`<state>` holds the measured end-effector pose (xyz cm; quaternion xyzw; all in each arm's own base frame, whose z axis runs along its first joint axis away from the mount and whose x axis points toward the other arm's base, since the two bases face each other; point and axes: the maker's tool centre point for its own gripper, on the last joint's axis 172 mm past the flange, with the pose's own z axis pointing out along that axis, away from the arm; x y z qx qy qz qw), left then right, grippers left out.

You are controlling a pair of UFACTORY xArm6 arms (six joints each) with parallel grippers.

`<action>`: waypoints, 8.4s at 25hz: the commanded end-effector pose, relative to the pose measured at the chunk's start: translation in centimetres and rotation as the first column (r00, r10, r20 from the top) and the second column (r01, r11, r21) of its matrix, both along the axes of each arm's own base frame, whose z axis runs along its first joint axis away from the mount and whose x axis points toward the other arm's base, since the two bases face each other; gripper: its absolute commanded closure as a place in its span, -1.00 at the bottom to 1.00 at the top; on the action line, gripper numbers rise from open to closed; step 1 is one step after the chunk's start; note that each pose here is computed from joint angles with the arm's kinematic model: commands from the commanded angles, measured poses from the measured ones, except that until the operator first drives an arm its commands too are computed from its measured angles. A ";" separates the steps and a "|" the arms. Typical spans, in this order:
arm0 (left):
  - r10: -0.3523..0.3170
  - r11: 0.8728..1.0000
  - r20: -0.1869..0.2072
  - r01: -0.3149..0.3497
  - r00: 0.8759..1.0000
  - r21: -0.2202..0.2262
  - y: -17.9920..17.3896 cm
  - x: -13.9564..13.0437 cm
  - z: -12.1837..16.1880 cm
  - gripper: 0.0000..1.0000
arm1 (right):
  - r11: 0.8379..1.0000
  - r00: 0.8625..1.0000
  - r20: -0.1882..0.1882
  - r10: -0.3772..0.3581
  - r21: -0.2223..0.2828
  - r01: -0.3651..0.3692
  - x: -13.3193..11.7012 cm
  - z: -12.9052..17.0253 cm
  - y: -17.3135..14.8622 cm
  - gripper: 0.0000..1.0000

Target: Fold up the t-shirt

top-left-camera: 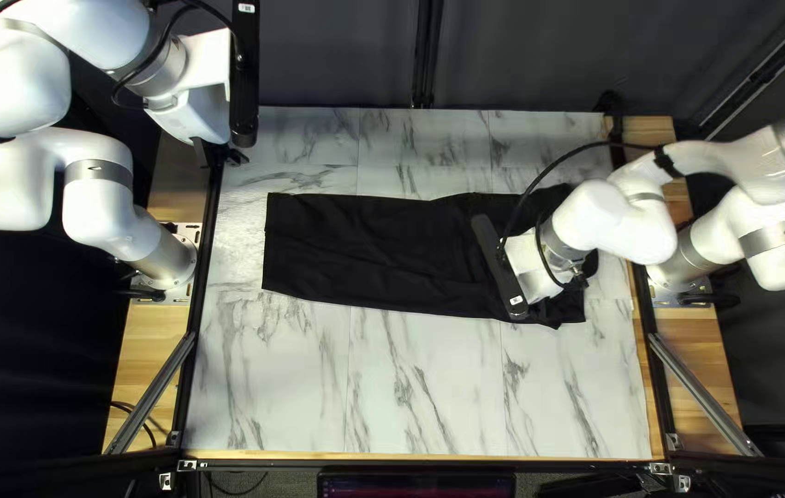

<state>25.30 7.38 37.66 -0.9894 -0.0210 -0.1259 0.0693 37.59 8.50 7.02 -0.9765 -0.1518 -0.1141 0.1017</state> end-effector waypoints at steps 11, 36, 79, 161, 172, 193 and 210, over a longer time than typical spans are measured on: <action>0.000 1.000 0.000 0.000 1.000 0.000 0.0 0.0 0.0 -1.00 | 1.000 0.999 -0.036 0.007 0.029 -0.006 -0.6 -0.7 -0.8 -1.00; 0.000 1.000 0.000 0.000 1.000 0.000 0.0 0.0 0.0 -1.00 | 0.999 0.999 -0.044 0.009 0.033 -0.008 -0.6 -2.7 -0.9 -1.00; 0.000 1.000 0.000 0.000 1.000 0.000 0.0 0.0 0.0 -1.00 | 0.999 0.999 -0.045 0.011 -0.035 -0.013 1.2 -0.7 -3.1 1.00; 0.000 1.000 0.000 0.000 1.000 0.000 0.0 0.0 0.0 -1.00 | 0.954 0.986 0.006 -0.169 -0.251 0.165 -10.6 2.1 -15.4 -1.00; 0.000 1.000 0.000 0.000 1.000 0.000 0.0 0.0 0.0 -1.00 | 0.946 0.980 0.010 -0.198 -0.261 0.194 -12.7 1.4 -19.3 -1.00; 0.000 1.000 0.000 0.000 1.000 0.000 0.0 0.0 0.0 -1.00 | 0.893 0.961 0.000 -0.277 -0.369 0.258 -15.2 -2.7 -26.3 -1.00; 0.000 1.000 0.000 0.000 1.000 0.000 0.0 0.0 0.0 -1.00 | 0.863 0.933 0.068 -0.354 -0.361 0.353 -15.4 -2.0 -28.2 -1.00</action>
